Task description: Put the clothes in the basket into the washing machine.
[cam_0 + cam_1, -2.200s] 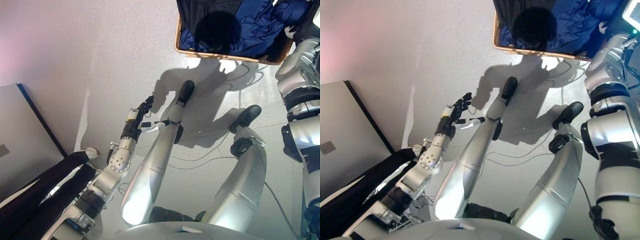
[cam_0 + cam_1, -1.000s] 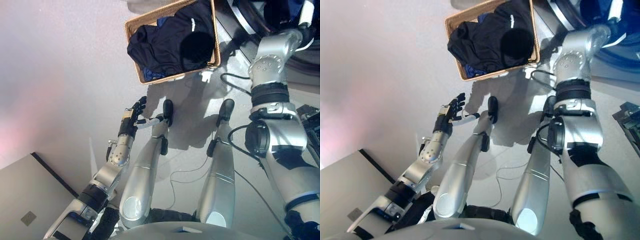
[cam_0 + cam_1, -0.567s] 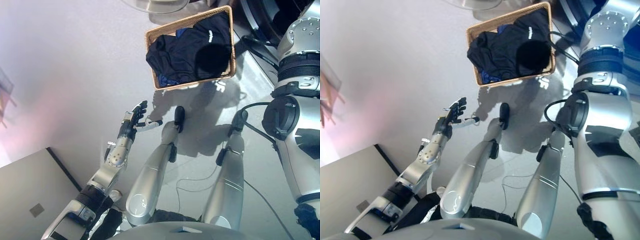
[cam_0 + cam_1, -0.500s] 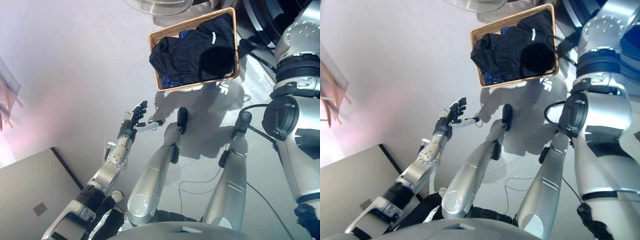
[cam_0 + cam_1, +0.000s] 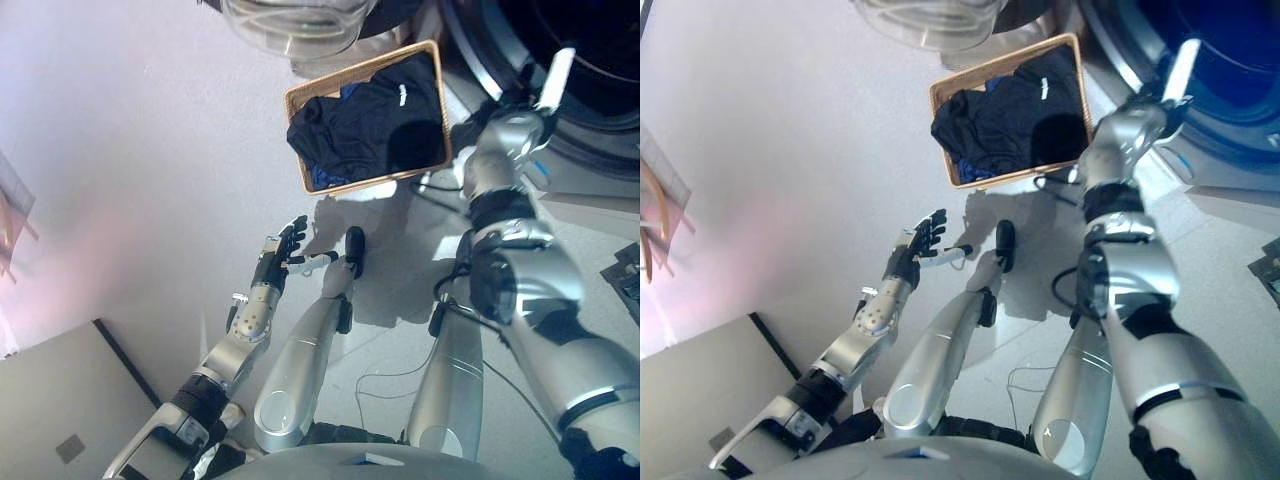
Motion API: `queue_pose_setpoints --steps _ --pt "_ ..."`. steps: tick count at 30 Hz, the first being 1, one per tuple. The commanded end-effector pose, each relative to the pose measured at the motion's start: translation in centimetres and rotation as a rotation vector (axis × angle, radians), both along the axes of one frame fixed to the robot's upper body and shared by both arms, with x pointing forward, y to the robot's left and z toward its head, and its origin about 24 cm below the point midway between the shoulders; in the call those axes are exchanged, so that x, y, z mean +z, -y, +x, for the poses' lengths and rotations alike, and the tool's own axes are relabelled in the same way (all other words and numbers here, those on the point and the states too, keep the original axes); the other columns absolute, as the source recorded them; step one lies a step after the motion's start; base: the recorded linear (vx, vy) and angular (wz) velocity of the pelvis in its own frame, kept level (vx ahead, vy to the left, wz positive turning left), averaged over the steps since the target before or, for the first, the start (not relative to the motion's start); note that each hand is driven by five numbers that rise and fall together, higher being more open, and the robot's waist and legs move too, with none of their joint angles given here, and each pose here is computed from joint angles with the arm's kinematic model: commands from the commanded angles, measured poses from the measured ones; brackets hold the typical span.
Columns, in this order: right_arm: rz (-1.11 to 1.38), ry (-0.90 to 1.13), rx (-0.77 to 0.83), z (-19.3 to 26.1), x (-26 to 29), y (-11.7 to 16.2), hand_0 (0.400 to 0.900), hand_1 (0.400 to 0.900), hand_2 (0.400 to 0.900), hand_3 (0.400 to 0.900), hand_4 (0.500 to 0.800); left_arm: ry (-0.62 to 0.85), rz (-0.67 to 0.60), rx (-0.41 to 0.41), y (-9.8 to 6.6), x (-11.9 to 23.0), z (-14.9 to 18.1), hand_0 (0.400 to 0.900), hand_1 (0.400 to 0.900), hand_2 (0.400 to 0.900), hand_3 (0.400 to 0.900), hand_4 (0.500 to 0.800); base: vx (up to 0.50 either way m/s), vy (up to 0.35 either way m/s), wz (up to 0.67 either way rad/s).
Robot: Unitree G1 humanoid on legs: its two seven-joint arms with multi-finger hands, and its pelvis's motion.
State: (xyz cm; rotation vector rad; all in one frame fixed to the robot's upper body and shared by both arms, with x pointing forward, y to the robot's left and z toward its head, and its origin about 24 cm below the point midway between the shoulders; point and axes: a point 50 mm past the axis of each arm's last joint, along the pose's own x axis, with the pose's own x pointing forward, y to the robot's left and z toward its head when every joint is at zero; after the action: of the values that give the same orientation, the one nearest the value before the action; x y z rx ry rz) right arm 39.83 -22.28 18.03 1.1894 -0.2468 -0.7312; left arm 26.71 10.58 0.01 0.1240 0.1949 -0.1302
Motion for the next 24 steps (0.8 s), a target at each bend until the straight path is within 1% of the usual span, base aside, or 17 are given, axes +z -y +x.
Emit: queue_pose_setpoints --steps 1,2,3,4,5,6,7,8,9,10,13,15,16,17,18,20,24 --pt "-0.168 -0.021 0.074 -0.7 -2.0 -1.5 0.9 0.9 0.9 0.9 0.8 -0.002 -0.006 0.051 -1.3 -0.5 -0.8 0.9 0.9 0.9 0.9 0.8 0.078 -0.024 -0.16" --pt "-0.343 -0.178 0.172 -1.8 -6.4 -1.4 0.9 0.9 0.9 0.9 0.8 -0.018 0.001 0.063 -1.8 -1.0 -0.8 0.9 0.9 0.9 0.9 0.8 0.049 -0.037 -0.05" --pt "-0.415 -0.264 0.198 -2.6 -8.5 -0.9 0.9 0.9 0.9 0.9 0.8 -0.026 -0.003 0.071 -2.1 -1.2 -1.1 0.9 0.9 0.9 0.9 0.8 0.055 -0.037 -0.05" --pt "-0.417 -0.266 0.199 -2.7 -8.5 -0.9 0.9 0.9 0.9 0.9 0.8 -0.027 -0.004 0.071 -2.1 -1.3 -1.2 0.9 0.9 0.9 0.9 0.8 0.022 -0.038 0.05" --pt "-0.504 -0.384 0.214 -3.6 -10.7 0.5 0.9 0.9 0.9 0.9 0.8 -0.043 -0.001 0.088 -2.8 -1.7 -1.4 0.9 0.9 0.9 0.9 0.8 0.018 -0.039 0.03" --pt "-0.563 -0.451 0.26 -4.8 -12.6 1.3 0.9 0.9 0.9 0.9 0.8 -0.049 -0.003 0.107 -3.5 -1.9 -1.7 0.9 0.9 0.9 0.9 0.8 0.082 -0.084 0.04" --pt "-0.721 -0.694 0.244 -7.3 -15.8 4.0 0.9 0.9 0.9 0.9 0.8 -0.079 0.021 0.135 -4.8 -2.7 -2.3 0.9 0.9 0.9 0.9 0.8 0.047 -0.06 0.04" --pt "-0.722 -0.694 0.244 -7.3 -15.8 4.0 0.9 0.9 0.9 0.9 0.8 -0.079 0.021 0.135 -4.8 -2.7 -2.3 0.9 0.9 0.9 0.9 0.8 0.055 -0.063 0.05" --pt "-0.747 -0.76 0.279 -8.5 -17.4 4.6 0.9 0.9 0.9 0.9 0.8 -0.102 0.023 0.156 -5.3 -3.2 -2.6 0.9 0.9 0.9 0.9 0.8 0.037 -0.072 0.09" --pt "-0.832 -0.951 0.32 -11.3 -20.2 6.3 0.9 0.9 0.9 0.9 0.8 -0.135 0.05 0.174 -6.2 -4.0 -3.2 0.9 0.9 0.9 0.9 0.8 0.084 -0.107 0.1" --pt "-0.91 -1.175 0.415 -15.4 -23.5 8.2 0.9 0.9 0.9 0.9 0.8 -0.194 0.085 0.207 -7.6 -5.3 -4.1 0.9 0.9 0.9 0.9 0.8 0.069 -0.087 0.11" --pt "-0.943 -1.318 0.519 -18.4 -25.7 9.0 0.9 0.9 0.9 0.9 0.8 -0.244 0.105 0.215 -8.4 -6.3 -5.0 0.9 0.9 0.9 0.9 0.8 0.051 -0.065 0.13" --pt "-0.944 -1.318 0.52 -18.4 -25.7 9.0 0.9 0.9 0.9 0.9 0.8 -0.245 0.105 0.215 -8.4 -6.3 -5.0 0.9 0.9 0.9 0.9 0.8 0.071 -0.074 0.14" --pt "-0.946 -1.416 0.591 -20.9 -27.1 9.4 0.9 0.9 0.9 0.9 0.8 -0.295 0.129 0.223 -9.3 -7.2 -5.9 0.9 0.9 0.9 0.9 0.8 0.064 -0.077 0.17" --pt "-0.925 -1.462 0.601 -22.0 -27.7 9.6 0.9 0.9 0.9 0.9 0.8 -0.315 0.135 0.237 -9.7 -7.6 -6.2 0.9 0.9 0.9 0.9 0.8 0.09 -0.096 0.19" --pt "-0.851 -1.498 0.591 -23.7 -28.5 9.7 0.9 0.9 0.9 0.9 0.8 -0.359 0.142 0.267 -10.4 -8.3 -7.0 0.9 0.9 0.9 0.9 0.8 0.072 -0.06 0.1" --pt "-0.802 -1.555 0.623 -25.8 -29.6 9.4 0.9 0.9 0.9 0.9 0.8 -0.437 0.173 0.307 -11.4 -9.6 -8.3 0.9 0.9 0.9 0.9 0.8 0.06 -0.046 0.0"
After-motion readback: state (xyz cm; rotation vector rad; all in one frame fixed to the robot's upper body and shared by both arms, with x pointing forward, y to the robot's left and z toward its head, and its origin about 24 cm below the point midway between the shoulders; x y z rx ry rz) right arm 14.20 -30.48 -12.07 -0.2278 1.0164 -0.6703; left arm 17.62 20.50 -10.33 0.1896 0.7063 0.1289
